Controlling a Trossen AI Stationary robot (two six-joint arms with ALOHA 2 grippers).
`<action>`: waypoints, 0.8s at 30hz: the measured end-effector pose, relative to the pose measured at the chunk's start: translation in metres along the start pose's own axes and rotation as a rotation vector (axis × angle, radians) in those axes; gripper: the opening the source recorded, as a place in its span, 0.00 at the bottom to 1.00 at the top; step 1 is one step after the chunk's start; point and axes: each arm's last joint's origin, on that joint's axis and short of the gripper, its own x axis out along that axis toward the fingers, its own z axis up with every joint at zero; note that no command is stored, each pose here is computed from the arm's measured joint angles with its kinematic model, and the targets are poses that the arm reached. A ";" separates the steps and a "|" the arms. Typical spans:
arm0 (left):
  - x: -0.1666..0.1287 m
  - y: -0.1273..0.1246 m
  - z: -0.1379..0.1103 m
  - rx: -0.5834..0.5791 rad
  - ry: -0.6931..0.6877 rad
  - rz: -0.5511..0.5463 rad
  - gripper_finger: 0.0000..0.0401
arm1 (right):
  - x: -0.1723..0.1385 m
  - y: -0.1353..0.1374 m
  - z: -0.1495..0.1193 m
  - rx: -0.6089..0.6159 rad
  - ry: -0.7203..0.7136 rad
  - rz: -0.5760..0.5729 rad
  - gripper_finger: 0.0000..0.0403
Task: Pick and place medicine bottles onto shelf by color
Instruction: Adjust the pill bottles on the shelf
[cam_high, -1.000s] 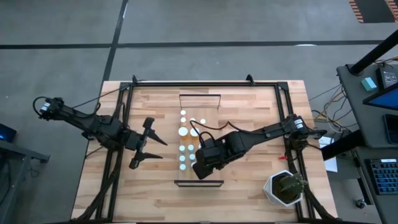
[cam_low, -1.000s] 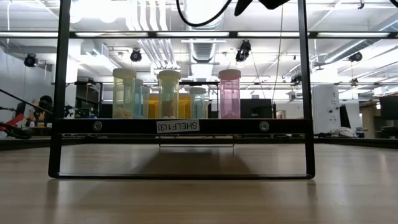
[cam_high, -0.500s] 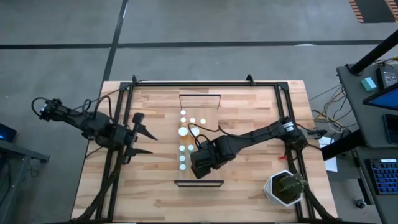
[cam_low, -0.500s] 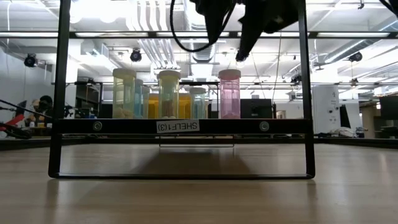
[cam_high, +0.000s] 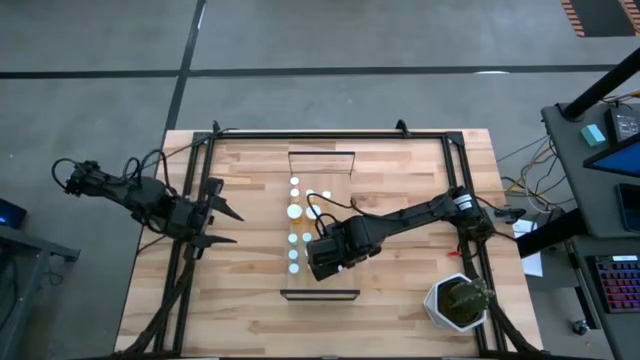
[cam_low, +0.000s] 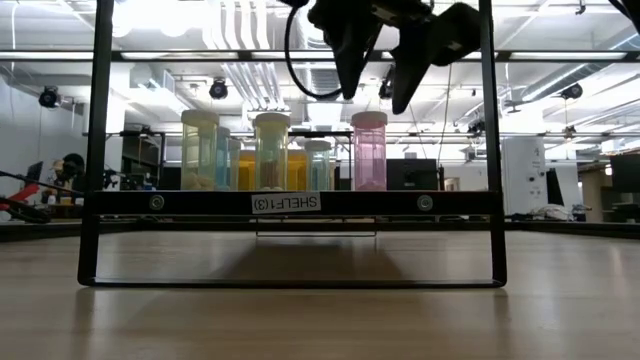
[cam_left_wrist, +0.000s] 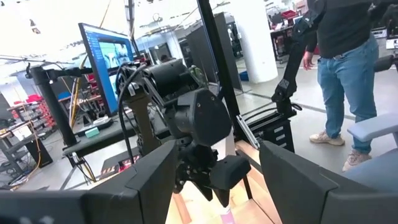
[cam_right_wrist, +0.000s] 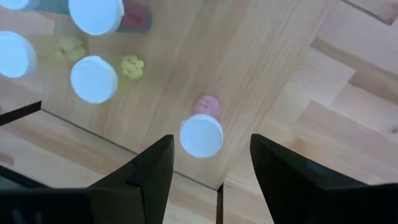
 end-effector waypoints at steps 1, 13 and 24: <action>-0.001 0.000 0.000 0.000 -0.001 0.000 0.53 | 0.002 0.000 0.000 0.000 -0.003 0.002 0.50; -0.005 0.000 -0.001 -0.001 -0.015 0.004 0.53 | 0.020 -0.003 0.001 0.000 -0.002 -0.009 0.50; -0.005 0.000 -0.001 0.000 -0.013 0.004 0.53 | 0.022 0.000 0.000 -0.004 -0.006 0.021 0.42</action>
